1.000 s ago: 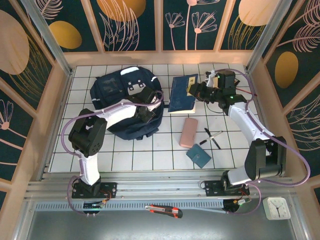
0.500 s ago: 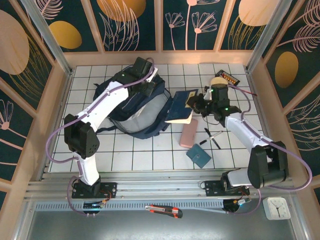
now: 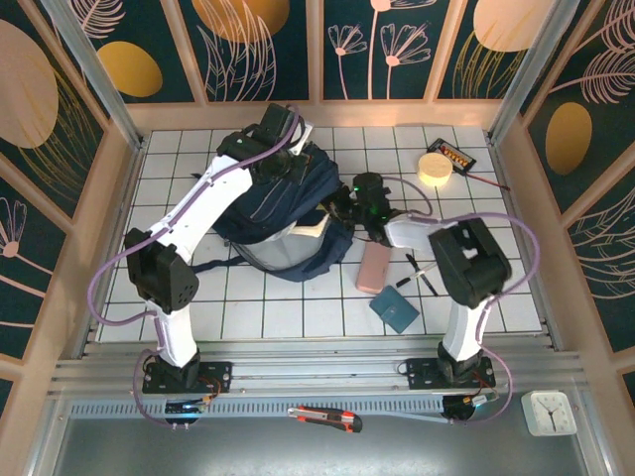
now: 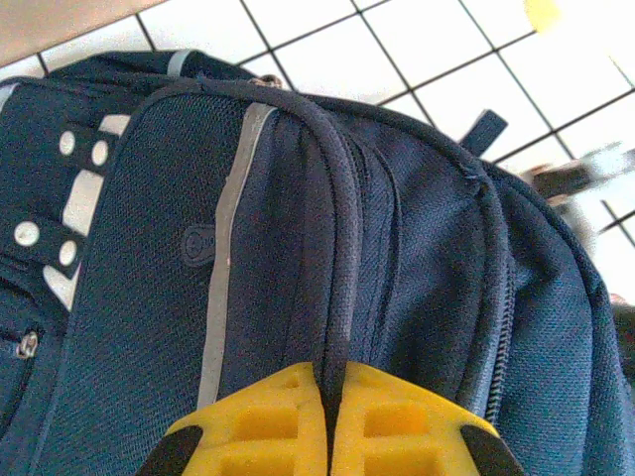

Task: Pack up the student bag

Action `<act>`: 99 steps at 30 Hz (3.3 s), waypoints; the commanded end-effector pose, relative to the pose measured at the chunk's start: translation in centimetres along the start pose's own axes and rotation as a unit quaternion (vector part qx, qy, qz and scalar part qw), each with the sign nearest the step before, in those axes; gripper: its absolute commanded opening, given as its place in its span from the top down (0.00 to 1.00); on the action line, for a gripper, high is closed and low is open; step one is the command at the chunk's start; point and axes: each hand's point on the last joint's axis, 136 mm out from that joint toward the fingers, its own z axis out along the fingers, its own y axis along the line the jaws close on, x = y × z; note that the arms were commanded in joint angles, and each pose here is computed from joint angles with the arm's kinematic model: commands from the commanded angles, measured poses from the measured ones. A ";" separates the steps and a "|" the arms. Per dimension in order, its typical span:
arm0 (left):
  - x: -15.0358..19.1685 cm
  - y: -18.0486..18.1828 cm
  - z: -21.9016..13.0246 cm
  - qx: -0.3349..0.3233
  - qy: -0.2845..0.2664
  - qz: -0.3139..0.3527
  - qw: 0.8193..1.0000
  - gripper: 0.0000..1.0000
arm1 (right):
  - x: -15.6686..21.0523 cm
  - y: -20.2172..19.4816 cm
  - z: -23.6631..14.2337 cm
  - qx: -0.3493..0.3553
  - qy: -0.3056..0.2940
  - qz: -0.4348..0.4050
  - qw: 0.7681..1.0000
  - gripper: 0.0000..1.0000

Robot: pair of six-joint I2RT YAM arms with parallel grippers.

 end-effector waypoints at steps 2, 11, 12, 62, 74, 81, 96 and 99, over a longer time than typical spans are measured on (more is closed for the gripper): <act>-4.0 -1.8 -1.8 0.040 -0.059 -0.019 0.997 1.00 | -1.5 4.9 3.9 -0.094 -0.064 0.028 0.993 1.00; -4.6 -2.1 -1.0 0.046 -0.053 -0.018 0.997 1.00 | -2.5 4.9 10.2 -0.114 -0.077 0.008 0.990 0.94; -4.6 -2.0 -0.8 0.045 -0.050 -0.019 0.998 1.00 | -2.5 4.5 10.5 -0.111 -0.070 0.011 0.991 0.78; 6.3 9.8 -1.9 -0.093 -0.026 -0.162 0.982 0.01 | -2.1 -4.0 -16.5 0.261 -0.034 -0.104 0.959 0.01; 13.0 17.0 -2.8 -0.051 -0.039 -0.343 0.937 0.02 | -1.3 -4.7 -11.5 0.251 0.080 -0.150 0.953 0.02; 17.0 20.3 1.1 -0.013 -0.020 -0.435 0.900 0.10 | -2.0 -6.0 -9.0 0.265 0.107 -0.154 0.946 0.10; 21.9 20.9 7.4 0.014 0.015 -0.482 0.876 0.38 | -4.3 -6.4 -3.6 0.238 0.127 -0.140 0.953 0.49; 22.7 20.4 7.4 0.019 0.020 -0.486 0.874 0.41 | -5.9 -6.6 -2.5 0.237 0.118 -0.138 0.954 0.53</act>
